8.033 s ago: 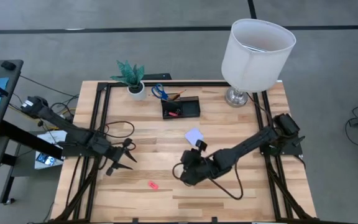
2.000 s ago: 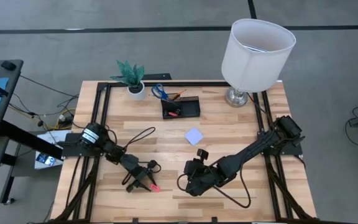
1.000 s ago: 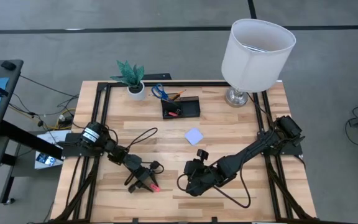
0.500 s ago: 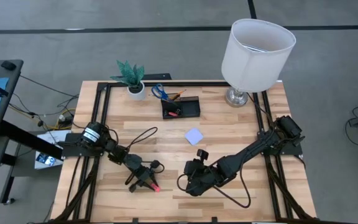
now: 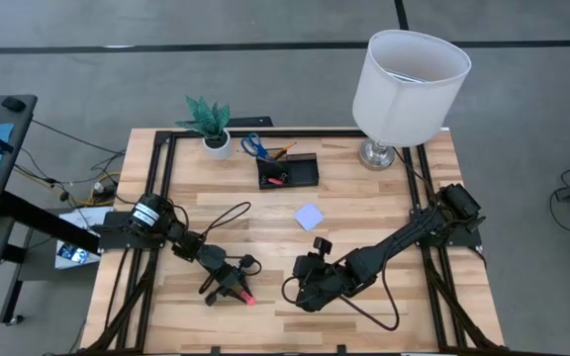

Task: Pick and place office supplies into organizer
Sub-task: Put the pink eraser into the black desk organizer

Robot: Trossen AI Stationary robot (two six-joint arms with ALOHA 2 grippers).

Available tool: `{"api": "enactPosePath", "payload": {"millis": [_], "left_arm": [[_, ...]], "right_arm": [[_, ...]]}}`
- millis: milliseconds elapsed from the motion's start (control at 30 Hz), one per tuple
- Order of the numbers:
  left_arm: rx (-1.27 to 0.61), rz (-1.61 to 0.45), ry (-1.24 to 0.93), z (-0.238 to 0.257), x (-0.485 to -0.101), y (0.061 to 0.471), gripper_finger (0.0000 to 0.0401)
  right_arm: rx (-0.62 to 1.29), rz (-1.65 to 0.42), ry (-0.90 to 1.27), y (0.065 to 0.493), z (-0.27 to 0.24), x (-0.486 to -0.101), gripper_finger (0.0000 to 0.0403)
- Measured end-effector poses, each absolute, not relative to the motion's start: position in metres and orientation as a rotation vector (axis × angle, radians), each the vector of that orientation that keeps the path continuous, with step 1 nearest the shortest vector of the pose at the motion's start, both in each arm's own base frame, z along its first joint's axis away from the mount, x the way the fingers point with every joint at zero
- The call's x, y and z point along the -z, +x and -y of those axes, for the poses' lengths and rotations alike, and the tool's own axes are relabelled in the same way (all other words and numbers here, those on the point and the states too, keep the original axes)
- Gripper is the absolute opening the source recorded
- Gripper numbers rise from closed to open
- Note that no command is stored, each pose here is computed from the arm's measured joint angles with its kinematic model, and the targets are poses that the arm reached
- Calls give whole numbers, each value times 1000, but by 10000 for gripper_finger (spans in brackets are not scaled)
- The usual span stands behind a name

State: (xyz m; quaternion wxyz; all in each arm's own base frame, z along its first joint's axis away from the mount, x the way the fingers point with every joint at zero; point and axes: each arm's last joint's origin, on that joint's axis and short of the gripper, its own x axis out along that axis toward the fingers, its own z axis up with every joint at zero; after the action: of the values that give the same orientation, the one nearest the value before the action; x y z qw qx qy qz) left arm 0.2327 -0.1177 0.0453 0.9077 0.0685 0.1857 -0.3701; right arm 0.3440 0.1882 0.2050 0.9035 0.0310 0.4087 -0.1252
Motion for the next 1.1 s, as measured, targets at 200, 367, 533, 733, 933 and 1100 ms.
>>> {"api": "enactPosePath", "payload": {"millis": [200, 367, 533, 733, 933, 1100], "left_arm": [[767, -382, 144, 118, -45, 232, 95], [768, -373, 151, 117, -45, 232, 95], [768, -371, 151, 117, -46, 232, 95], [768, -366, 151, 117, -46, 232, 95], [771, -344, 149, 118, -48, 232, 95], [771, -339, 147, 118, -48, 232, 95]], "right_arm": [[259, -845, 64, 344, -188, -205, 123], [259, -845, 65, 344, -188, -205, 123], [259, -845, 65, 344, -188, -205, 123], [259, -845, 65, 344, -188, -205, 123], [259, -844, 65, 344, -188, -205, 123], [259, -844, 65, 344, -188, -205, 123]]}}
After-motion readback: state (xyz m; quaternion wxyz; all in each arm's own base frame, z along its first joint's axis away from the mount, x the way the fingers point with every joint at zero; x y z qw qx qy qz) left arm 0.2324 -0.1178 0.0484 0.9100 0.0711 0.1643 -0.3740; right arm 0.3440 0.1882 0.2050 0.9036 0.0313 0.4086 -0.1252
